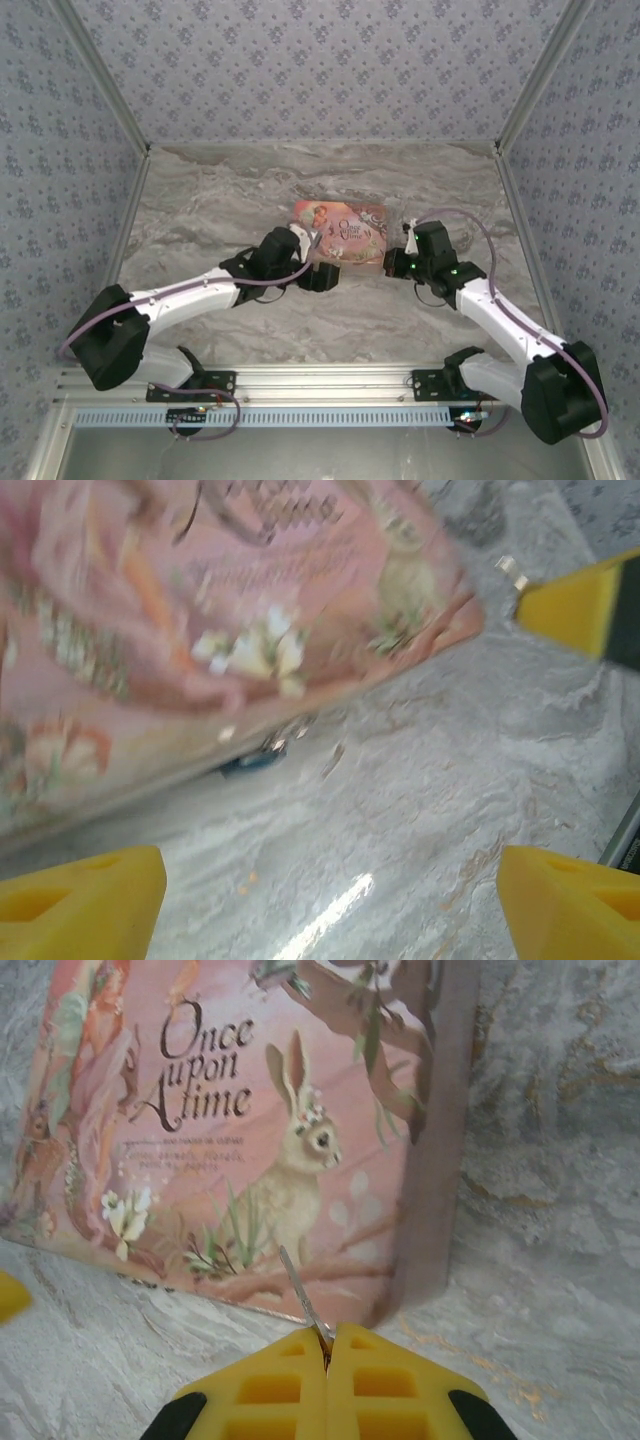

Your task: Unlock the padlock with the key

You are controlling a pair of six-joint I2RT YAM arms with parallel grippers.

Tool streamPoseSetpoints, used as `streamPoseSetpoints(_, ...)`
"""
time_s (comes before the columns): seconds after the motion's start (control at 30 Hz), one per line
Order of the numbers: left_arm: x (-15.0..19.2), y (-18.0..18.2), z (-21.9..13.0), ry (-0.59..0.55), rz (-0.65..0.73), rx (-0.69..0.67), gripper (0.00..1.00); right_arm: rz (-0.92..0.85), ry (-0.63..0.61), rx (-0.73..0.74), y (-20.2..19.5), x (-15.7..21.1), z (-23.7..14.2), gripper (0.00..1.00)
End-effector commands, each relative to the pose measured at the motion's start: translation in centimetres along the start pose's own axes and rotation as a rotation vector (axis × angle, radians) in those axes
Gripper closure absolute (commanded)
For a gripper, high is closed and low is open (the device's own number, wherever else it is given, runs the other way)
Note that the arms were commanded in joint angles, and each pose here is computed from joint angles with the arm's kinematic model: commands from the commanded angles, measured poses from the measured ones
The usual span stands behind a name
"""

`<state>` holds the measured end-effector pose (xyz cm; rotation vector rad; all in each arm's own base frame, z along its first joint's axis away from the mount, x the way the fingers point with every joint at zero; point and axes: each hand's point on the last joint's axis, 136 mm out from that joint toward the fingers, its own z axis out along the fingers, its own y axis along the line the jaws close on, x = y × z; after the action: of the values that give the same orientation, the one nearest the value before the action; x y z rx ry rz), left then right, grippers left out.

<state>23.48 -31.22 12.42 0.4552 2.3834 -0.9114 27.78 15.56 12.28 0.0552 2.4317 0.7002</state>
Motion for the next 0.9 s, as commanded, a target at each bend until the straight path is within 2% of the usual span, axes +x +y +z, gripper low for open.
streamPoseSetpoints(0.0, -0.8, -0.7, -0.1, -0.047, -0.093, 0.045, 0.14, -0.052, -0.057, -0.061, 2.2, -2.7, 0.2, 1.00)
streamPoseSetpoints(0.17, -1.1, 0.0, 1.0, -0.028, -0.094, 0.016, 0.15, -0.062, -0.039, -0.068, 2.5, -3.6, 2.0, 1.00)
streamPoseSetpoints(0.33, -1.6, 3.3, 2.2, -0.022, -0.155, -0.057, 0.16, -0.071, 0.007, -0.017, 1.4, -3.5, 3.5, 1.00)
streamPoseSetpoints(0.5, -2.9, 5.8, 2.6, -0.051, -0.192, -0.073, 0.16, -0.062, 0.065, 0.022, 0.3, -2.2, 4.6, 1.00)
streamPoseSetpoints(0.73, -4.5, 6.1, 3.0, -0.072, -0.118, -0.041, 0.16, -0.053, 0.128, 0.063, -0.9, 0.2, 5.6, 1.00)
streamPoseSetpoints(0.87, -4.1, 5.6, 3.3, -0.063, -0.097, -0.001, 0.18, -0.062, 0.129, 0.056, -0.5, 0.6, 5.9, 1.00)
